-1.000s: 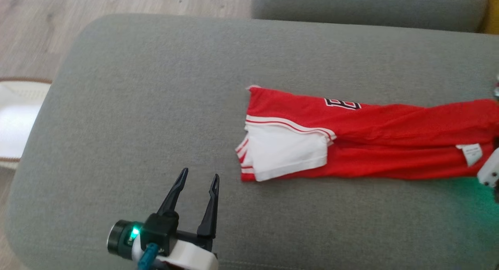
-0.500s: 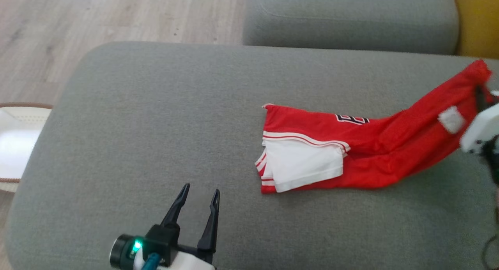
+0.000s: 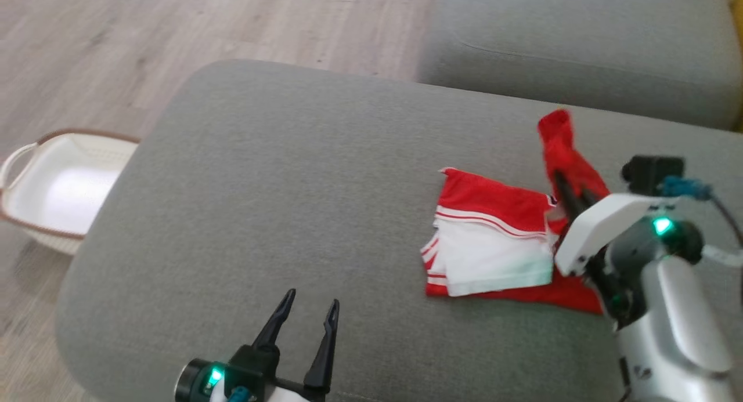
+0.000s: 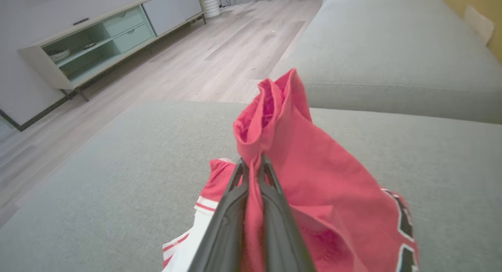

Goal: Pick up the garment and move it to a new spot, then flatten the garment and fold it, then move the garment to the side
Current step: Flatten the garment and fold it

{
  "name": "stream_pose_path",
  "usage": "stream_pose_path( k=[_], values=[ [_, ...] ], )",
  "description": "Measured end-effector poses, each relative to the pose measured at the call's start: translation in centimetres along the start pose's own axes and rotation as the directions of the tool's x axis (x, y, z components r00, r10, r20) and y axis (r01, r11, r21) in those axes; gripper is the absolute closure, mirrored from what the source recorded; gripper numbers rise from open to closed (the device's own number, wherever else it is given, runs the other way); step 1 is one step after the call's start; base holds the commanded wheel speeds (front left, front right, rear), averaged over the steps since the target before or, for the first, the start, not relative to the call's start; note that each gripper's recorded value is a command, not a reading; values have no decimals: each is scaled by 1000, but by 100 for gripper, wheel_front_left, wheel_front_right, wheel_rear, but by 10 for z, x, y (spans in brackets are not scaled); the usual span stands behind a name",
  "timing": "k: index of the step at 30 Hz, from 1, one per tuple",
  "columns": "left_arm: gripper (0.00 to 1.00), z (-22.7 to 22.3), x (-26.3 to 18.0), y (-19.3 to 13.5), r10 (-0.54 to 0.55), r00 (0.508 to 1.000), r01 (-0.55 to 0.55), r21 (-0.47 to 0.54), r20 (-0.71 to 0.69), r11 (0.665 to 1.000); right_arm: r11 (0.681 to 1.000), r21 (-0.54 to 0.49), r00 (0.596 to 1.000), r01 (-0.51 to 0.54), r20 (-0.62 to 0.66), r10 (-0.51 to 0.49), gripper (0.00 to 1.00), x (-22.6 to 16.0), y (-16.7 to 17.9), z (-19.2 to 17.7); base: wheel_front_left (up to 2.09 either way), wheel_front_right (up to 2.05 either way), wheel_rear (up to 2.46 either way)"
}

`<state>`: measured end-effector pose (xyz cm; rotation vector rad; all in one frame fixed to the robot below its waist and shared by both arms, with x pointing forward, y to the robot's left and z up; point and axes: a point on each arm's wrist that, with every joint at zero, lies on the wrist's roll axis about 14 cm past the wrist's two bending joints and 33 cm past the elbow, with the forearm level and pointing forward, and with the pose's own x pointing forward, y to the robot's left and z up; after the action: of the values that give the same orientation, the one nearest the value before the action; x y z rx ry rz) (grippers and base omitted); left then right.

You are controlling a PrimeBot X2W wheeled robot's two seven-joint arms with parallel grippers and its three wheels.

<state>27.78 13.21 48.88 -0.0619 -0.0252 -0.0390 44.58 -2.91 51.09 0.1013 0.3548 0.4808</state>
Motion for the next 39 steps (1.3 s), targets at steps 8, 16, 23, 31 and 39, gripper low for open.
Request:
stream_pose_path(
  k=[8, 16, 23, 31, 39],
  values=[
    [0, -4, -11, 11, 49, 999, -49, -1, -12, 999, 992, 19, 984, -128, -121, 130, 100, 17, 49, -43, 0, 0, 0],
    [0, -11, -11, 14, 65, 997, -65, -1, -41, 998, 974, 92, 963, -209, -153, 221, 0, 30, 76, -68, 0, 0, 0],
    [0, -12, -6, 9, 48, 998, -49, -5, -46, 999, 958, 167, 972, -234, 37, 231, 0, 37, 79, -27, 0, 0, 0],
    [0, -7, 3, 3, 20, 999, -20, 0, -27, 1000, 970, 190, 968, -153, 226, 109, 0, 16, 35, 13, 0, 0, 0],
    [0, 1, 14, 6, 17, 1000, -17, 0, 3, 1000, 990, 125, 963, 64, 251, -94, 0, -36, -44, -15, 0, 0, 0]
  ],
)
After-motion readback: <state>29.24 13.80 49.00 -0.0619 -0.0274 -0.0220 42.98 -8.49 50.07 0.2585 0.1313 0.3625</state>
